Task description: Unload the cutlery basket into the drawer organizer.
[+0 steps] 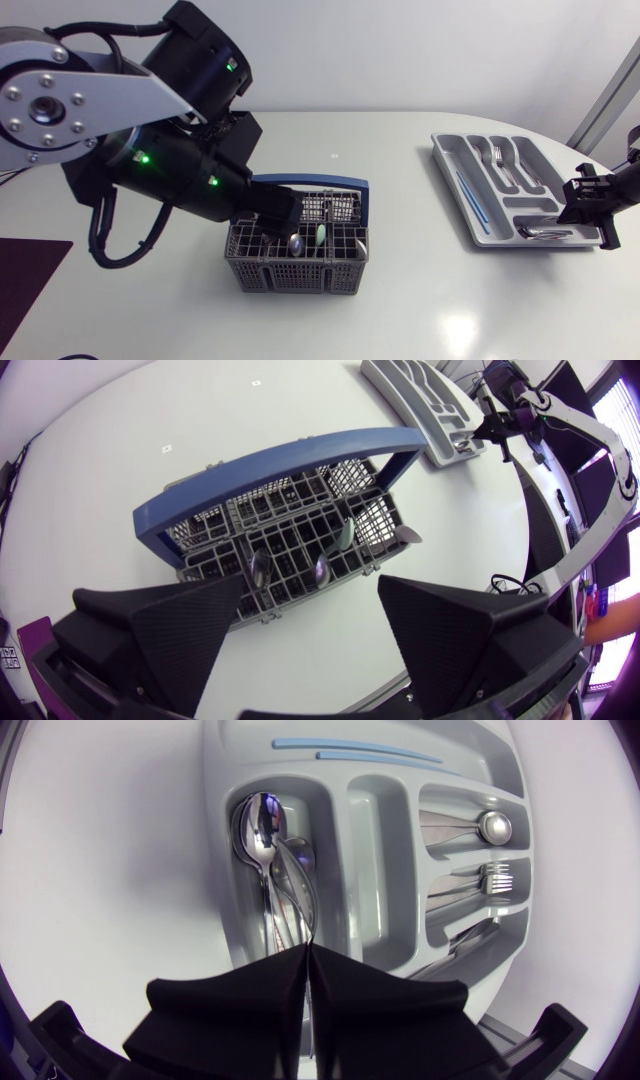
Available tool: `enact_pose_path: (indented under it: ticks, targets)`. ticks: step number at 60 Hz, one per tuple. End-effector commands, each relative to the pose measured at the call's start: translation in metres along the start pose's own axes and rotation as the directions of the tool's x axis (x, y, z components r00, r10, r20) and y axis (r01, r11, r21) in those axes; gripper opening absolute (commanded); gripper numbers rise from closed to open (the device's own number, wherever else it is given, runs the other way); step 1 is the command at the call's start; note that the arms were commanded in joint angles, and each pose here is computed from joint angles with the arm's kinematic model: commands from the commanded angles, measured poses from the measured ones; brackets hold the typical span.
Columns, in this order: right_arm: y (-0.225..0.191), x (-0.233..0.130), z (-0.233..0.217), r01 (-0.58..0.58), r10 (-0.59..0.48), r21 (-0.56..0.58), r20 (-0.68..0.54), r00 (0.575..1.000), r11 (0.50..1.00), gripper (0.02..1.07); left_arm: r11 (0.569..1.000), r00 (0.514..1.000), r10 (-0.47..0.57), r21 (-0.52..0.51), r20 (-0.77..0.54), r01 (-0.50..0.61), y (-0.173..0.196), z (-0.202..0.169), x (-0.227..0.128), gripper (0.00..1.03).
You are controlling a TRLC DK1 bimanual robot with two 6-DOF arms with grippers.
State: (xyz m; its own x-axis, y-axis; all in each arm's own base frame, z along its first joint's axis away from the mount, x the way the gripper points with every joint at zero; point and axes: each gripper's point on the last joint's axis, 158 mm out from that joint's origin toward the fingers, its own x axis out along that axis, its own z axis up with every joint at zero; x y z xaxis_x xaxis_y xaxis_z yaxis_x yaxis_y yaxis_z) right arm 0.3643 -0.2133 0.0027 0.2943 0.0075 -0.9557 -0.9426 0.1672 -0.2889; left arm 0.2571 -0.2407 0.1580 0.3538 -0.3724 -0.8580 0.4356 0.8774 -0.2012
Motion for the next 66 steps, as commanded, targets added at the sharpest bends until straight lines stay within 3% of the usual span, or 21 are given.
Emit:
enact_pose_path:
  ticks: [1, 12, 25, 27, 42, 47, 66]
  targets:
    - [0.013, 0.019, 0.004, -0.043, 0.043, -0.03, 0.004, 0.999, 0.999, 0.17, 0.999, 0.998, 0.016, 0.043, -0.068, -0.013, 0.004, -0.017, 0.009, 0.97]
    - [0.012, 0.026, -0.003, -0.031, 0.031, -0.024, -0.019, 0.999, 0.999, 0.31, 0.999, 0.995, 0.037, 0.044, -0.096, -0.033, 0.009, -0.025, 0.001, 0.98]
    - [0.012, 0.027, -0.006, -0.009, 0.009, -0.011, -0.028, 1.0, 1.0, 0.54, 0.993, 0.991, 0.096, 0.073, -0.096, -0.089, 0.008, -0.025, -0.012, 0.98]
    - [0.012, 0.026, -0.007, -0.003, 0.002, -0.007, -0.03, 1.0, 1.0, 0.61, 0.993, 0.99, 0.103, 0.076, -0.099, -0.096, 0.008, -0.026, -0.014, 0.98]
    - [0.003, 0.002, -0.005, 0.059, -0.059, 0.037, -0.005, 0.998, 0.998, 0.79, 0.99, 0.991, 0.112, 0.095, -0.079, -0.104, 0.007, -0.023, -0.038, 0.98]
    - [0.003, -0.006, -0.001, 0.069, -0.07, 0.059, 0.007, 0.998, 0.996, 0.9, 0.988, 0.99, 0.116, 0.107, -0.076, -0.107, 0.011, -0.023, -0.043, 0.98]
    - [0.008, -0.041, 0.039, 0.079, -0.097, 0.167, 0.103, 0.99, 0.983, 0.94, 0.985, 0.99, 0.106, 0.147, -0.092, -0.092, 0.023, -0.021, -0.047, 0.98]
